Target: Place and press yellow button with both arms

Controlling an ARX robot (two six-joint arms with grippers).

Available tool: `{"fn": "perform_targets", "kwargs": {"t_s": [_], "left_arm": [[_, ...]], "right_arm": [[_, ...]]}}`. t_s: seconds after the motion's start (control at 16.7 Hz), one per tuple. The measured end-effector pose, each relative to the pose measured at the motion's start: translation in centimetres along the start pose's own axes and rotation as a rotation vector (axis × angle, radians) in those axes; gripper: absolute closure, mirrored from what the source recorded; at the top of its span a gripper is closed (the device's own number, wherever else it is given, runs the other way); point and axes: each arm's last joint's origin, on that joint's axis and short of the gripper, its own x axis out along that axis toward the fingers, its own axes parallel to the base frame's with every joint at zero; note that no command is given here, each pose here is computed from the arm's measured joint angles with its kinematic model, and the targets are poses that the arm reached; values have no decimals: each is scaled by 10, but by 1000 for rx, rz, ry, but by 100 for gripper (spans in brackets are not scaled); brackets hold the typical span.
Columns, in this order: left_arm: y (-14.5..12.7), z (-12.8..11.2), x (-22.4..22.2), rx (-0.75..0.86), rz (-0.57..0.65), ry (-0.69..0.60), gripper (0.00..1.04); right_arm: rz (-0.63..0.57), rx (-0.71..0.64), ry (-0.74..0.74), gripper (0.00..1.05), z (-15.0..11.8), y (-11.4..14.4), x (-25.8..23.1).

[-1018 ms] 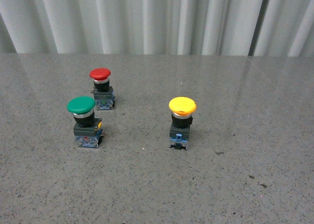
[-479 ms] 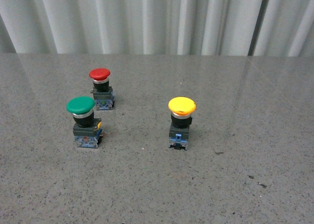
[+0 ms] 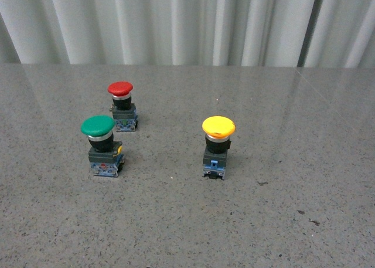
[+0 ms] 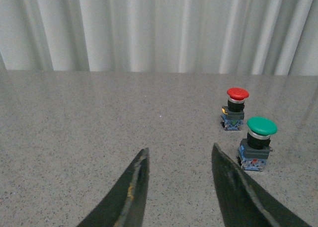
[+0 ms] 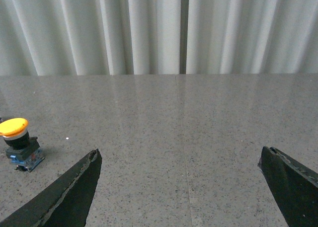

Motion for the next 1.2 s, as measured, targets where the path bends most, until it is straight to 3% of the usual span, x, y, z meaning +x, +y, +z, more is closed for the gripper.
{"fn": "perform_targets", "kwargs": {"t_s": [0.12,0.24,0.36,0.42,0.54,0.78,0.96,1.2], "left_arm": [[0,0,0,0,0,0,41],[0,0,0,0,0,0,22],[0,0,0,0,0,0,5],[0,0,0,0,0,0,7],[0,0,0,0,0,0,7],[0,0,0,0,0,0,7],[0,0,0,0,0,0,7],[0,0,0,0,0,0,7]], "right_arm": [[40,26,-49,6,12,5,9],[107,33,-70,6,30,17,28],[196,48,-140,6,68,39,63],[257,55,-142,6,85,58,89],[353,43,-52,6,87,97,126],[385,32,-6,6,82,117,143],[437,-5,102,7,61,153,172],[417,-48,247,48,30,160,186]]}}
